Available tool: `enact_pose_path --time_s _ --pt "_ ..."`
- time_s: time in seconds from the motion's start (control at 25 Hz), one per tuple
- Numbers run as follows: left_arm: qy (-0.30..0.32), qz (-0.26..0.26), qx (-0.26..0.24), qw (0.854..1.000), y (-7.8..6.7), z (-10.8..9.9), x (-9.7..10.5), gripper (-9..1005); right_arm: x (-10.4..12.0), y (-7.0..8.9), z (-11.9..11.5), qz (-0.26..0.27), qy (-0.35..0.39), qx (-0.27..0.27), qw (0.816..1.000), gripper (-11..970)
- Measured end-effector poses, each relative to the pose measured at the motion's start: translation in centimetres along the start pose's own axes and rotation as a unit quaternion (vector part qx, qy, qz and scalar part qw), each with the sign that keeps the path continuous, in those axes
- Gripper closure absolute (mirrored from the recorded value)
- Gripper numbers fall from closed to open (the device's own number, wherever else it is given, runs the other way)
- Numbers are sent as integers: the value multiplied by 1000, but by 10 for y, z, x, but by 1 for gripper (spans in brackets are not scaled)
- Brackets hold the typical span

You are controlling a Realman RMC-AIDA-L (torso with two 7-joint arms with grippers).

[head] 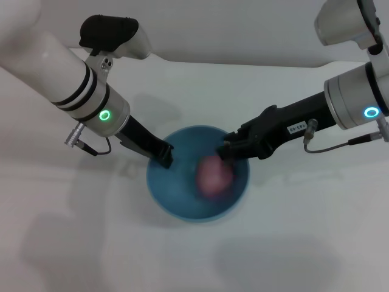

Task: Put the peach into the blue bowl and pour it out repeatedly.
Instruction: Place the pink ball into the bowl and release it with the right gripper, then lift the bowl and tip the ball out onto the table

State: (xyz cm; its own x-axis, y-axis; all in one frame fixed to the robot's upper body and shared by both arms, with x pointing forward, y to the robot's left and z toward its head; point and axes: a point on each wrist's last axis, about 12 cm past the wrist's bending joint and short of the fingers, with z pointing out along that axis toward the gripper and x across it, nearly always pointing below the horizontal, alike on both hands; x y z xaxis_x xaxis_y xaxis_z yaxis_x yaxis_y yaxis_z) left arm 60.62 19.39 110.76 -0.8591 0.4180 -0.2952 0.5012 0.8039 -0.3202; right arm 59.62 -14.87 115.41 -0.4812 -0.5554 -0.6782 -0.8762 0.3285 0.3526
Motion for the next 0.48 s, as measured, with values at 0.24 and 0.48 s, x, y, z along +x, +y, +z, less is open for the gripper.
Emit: enact_pose_path --time_s 0.24,0.48 --pt "-2 1 0 1000 0 0 0 997 1 -2 -3 5 -7 5 1000 640" --pt "-47 2 -2 999 3 -1 -6 997 11 -21 -31 61 -95 51 992 546"
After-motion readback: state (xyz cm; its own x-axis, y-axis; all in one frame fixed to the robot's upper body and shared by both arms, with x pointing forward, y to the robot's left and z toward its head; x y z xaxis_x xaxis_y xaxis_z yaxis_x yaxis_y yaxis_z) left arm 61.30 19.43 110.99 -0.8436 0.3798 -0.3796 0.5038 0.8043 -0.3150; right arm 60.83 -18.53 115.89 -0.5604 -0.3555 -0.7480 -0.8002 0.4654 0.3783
